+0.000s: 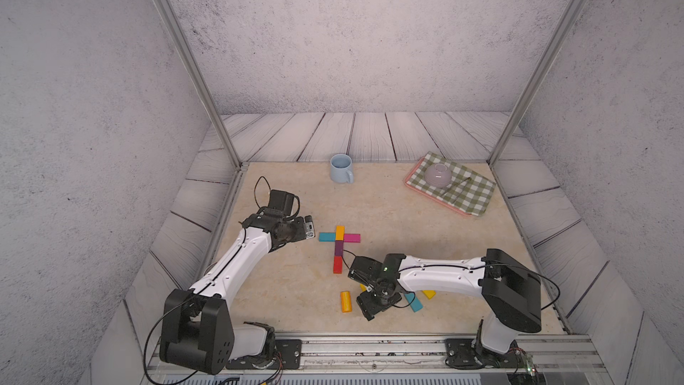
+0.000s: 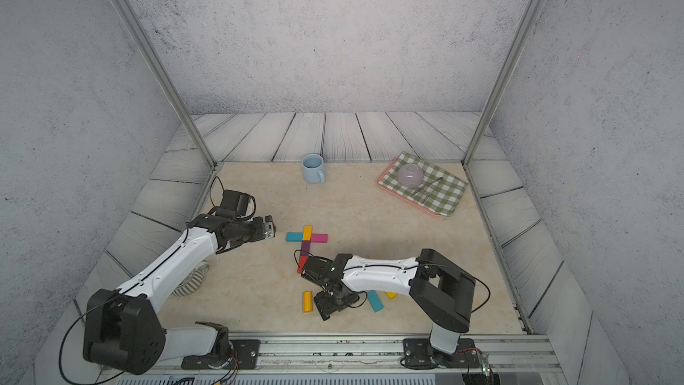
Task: Assemble the letter t with building blocks
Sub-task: Pick up the building block from the center of the board.
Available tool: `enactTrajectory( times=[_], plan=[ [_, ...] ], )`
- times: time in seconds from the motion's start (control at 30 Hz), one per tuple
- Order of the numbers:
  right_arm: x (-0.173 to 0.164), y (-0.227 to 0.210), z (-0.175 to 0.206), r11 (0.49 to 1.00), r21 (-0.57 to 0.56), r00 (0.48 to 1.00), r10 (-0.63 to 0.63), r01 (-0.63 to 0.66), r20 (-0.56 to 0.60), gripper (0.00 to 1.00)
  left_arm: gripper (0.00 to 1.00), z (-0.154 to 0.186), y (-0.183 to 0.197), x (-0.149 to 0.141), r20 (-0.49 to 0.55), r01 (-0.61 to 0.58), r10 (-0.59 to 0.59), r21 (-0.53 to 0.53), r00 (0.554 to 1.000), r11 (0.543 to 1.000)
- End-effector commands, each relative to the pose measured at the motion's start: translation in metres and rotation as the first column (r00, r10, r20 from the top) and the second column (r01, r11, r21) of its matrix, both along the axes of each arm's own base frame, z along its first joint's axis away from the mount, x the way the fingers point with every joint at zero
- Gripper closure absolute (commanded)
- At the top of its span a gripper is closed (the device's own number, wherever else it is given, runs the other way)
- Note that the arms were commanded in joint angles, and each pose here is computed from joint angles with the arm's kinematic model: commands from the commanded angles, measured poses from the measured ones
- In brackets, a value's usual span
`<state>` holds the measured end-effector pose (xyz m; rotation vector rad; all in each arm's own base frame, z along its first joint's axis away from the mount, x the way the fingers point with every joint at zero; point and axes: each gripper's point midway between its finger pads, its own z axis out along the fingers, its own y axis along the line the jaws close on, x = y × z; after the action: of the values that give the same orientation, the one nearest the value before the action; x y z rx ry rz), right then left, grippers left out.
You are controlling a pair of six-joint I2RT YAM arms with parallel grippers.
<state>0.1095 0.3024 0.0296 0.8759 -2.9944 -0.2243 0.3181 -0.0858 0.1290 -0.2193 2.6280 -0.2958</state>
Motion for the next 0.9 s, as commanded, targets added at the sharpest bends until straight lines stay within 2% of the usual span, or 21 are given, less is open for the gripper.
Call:
enactTrajectory(
  times=[0.0, 0.27, 0.6, 0.87],
  plan=[
    [0.005, -0.007, -0.003, 0.998, -0.063, 1.000, 0.011, -0.010, 0.022, 0.24, 0.01, 0.003, -0.001, 0.002, 0.004, 0.010, -0.010, -0.008, 1.000, 1.000],
    [0.018, -0.006, -0.007, 0.994, -0.105, 0.998, 0.037, -0.031, 0.052, 0.27, 0.01, 0.004, 0.000, 0.003, 0.009, 0.009, -0.009, -0.007, 1.000, 1.000],
    [0.025, 0.003, -0.008, 0.992, -0.109, 0.996, 0.066, -0.059, 0.056, 0.41, 0.00, 0.003, -0.002, 0.004, 0.004, 0.015, -0.015, -0.014, 1.000, 1.000],
    [0.023, 0.004, -0.013, 0.990, -0.122, 0.997, 0.072, -0.067, 0.036, 0.48, 0.00, 0.002, -0.003, 0.004, -0.006, 0.017, -0.017, -0.014, 1.000, 1.000]
  ],
)
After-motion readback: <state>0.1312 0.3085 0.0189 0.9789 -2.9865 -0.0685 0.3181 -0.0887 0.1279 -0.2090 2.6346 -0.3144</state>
